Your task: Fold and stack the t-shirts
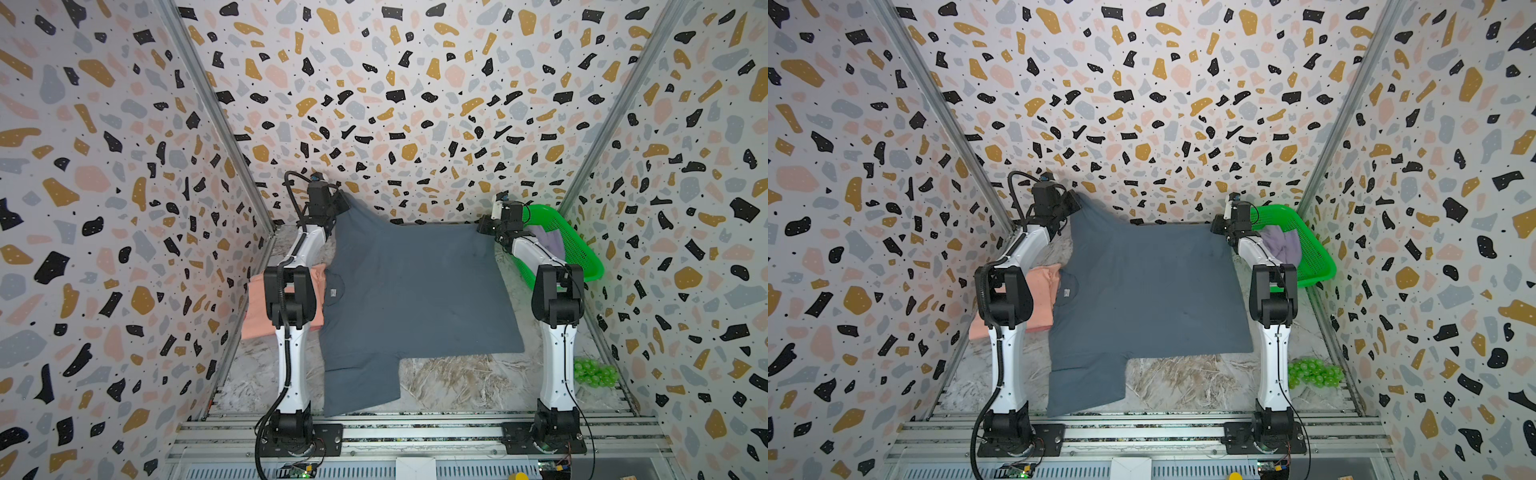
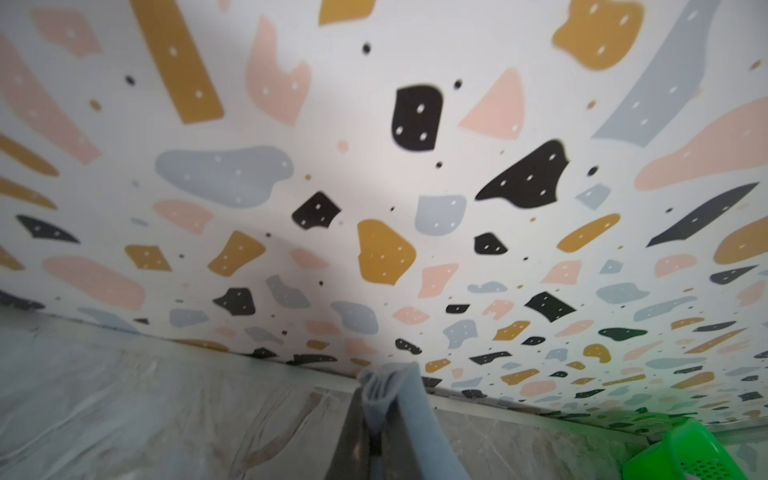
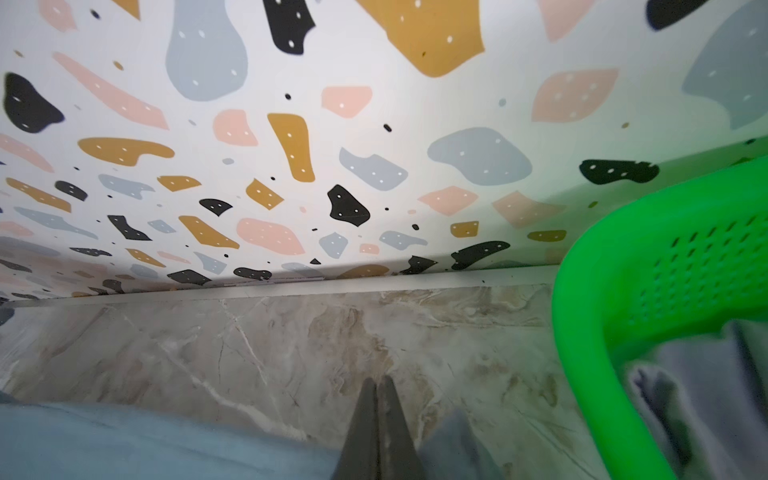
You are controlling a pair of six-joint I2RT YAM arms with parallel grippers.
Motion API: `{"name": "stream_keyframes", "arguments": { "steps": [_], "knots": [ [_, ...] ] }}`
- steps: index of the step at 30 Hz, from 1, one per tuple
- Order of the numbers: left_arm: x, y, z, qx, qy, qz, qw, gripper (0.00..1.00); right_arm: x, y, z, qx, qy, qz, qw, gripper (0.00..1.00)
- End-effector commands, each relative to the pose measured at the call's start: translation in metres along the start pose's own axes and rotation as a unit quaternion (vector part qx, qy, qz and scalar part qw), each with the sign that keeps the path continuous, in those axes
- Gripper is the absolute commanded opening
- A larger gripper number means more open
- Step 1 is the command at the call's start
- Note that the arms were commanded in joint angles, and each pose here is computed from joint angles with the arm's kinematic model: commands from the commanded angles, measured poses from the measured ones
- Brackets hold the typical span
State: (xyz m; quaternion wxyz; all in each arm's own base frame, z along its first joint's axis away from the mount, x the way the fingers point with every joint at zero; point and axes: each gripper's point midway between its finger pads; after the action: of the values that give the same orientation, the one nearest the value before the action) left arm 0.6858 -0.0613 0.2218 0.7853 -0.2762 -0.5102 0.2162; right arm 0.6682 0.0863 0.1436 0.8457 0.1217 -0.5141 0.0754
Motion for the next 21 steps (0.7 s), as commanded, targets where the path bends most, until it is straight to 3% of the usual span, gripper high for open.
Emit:
{"name": "stream_keyframes", "arguments": {
  "steps": [1, 7, 12, 13, 14, 17, 21],
  "knots": [
    [0.013, -0.019, 0.044, 0.017, -0.012, -0.037, 0.999, 0.00, 0.021, 0.001, 0.030, -0.009, -0.014, 0.025, 1.000, 0.00],
    [-0.021, 0.011, 0.130, 0.096, -0.005, -0.042, 0.994, 0.00, 0.004, 0.013, 0.067, -0.003, 0.009, 0.057, 0.998, 0.00],
    [-0.065, 0.018, 0.196, 0.137, 0.010, -0.039, 0.990, 0.00, -0.038, 0.013, 0.116, -0.038, 0.044, 0.037, 0.998, 0.04],
    [-0.072, 0.015, 0.204, 0.131, 0.015, -0.036, 0.991, 0.11, -0.046, 0.010, 0.124, -0.052, 0.048, 0.027, 0.997, 0.22],
    [-0.080, 0.012, 0.214, 0.125, 0.023, -0.033, 0.991, 0.32, -0.055, 0.005, 0.132, -0.069, 0.057, 0.012, 0.996, 0.43],
    [-0.075, 0.008, 0.237, 0.129, 0.001, -0.041, 0.991, 1.00, -0.059, -0.006, 0.144, -0.107, 0.077, -0.006, 0.991, 0.64],
    [-0.046, 0.002, 0.249, 0.137, -0.054, -0.073, 0.986, 1.00, -0.033, 0.002, 0.148, -0.098, 0.055, -0.007, 0.994, 0.65]
  ]
}}
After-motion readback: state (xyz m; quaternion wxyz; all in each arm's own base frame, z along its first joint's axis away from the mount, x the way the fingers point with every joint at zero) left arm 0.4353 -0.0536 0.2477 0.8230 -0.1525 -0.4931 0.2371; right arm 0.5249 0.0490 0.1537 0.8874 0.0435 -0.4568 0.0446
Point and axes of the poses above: each gripper's point midway between its finger pads, its own z axis back along the fingers, its own y axis along the line the jaws close on, x = y × z, and after that the axes turned 12 degrees about z, right-handed
